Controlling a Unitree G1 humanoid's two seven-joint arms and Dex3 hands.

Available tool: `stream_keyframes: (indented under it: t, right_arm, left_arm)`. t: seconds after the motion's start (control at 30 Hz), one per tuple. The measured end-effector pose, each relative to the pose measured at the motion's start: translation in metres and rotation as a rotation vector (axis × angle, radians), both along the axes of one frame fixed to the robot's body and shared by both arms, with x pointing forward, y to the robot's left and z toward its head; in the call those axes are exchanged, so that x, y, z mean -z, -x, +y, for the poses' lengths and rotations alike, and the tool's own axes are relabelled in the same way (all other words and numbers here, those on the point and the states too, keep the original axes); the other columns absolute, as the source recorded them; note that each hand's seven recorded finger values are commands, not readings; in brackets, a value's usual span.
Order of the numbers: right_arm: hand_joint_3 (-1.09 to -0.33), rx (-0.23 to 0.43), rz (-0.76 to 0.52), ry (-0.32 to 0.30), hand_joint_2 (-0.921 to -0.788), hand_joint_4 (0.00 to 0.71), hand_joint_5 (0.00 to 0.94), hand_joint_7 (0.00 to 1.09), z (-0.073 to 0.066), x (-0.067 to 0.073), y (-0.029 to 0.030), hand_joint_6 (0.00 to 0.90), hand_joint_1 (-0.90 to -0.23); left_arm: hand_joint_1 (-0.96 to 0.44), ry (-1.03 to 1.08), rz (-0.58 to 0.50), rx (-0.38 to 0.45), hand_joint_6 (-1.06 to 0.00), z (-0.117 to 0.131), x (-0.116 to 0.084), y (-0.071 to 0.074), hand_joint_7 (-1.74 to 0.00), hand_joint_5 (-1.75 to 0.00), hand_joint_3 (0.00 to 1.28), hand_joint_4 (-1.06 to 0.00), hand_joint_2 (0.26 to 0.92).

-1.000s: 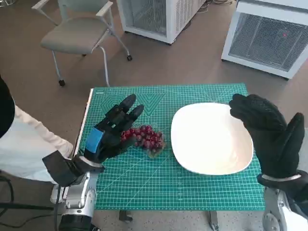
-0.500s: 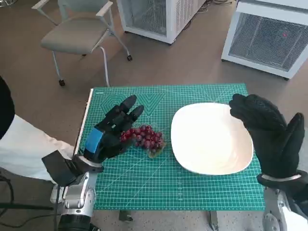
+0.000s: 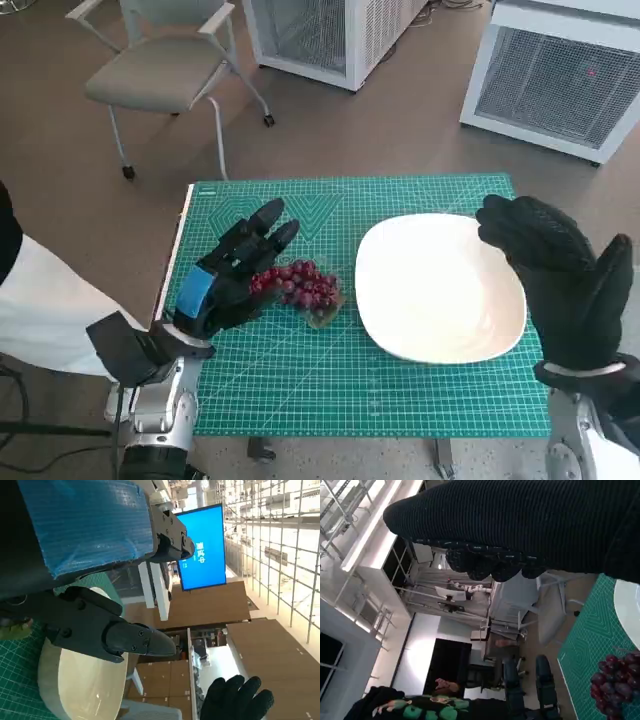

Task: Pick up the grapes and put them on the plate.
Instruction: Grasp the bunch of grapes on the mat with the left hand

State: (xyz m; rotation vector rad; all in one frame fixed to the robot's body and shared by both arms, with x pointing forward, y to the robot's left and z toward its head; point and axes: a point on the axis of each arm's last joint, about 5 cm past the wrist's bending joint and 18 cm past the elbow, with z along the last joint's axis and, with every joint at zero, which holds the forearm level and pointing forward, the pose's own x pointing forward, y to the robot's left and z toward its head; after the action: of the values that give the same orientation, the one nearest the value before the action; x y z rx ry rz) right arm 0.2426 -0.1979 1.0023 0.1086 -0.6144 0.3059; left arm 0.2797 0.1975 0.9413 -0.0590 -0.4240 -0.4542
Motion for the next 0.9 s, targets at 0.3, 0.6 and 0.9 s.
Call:
stream_keyframes:
  t: [0.3,0.6,0.9]
  right_arm:
    - [-0.597,0.000,0.000,0.000,-0.921,0.470,0.829,0.98,0.000,0.000,0.0000,0.251,-0.338]
    - [-0.598,0.000,-0.002,0.000,-0.921,0.468,0.829,0.98,0.000,0.000,0.0001,0.250,-0.336]
    - [-0.600,0.002,-0.016,0.000,-0.921,0.464,0.828,0.98,0.000,-0.002,0.0004,0.248,-0.335]
  left_arm:
    - [-0.41,-0.005,-0.009,0.002,-0.36,0.001,-0.003,0.000,0.00,0.00,0.11,-0.35,0.921]
    - [-0.36,-0.216,-0.089,-0.054,-0.18,0.005,-0.018,0.002,0.00,0.00,0.02,-0.13,0.862]
    - [-0.15,-0.702,-0.157,-0.190,-0.08,0.012,-0.044,0.011,-0.02,0.00,0.01,0.00,0.726]
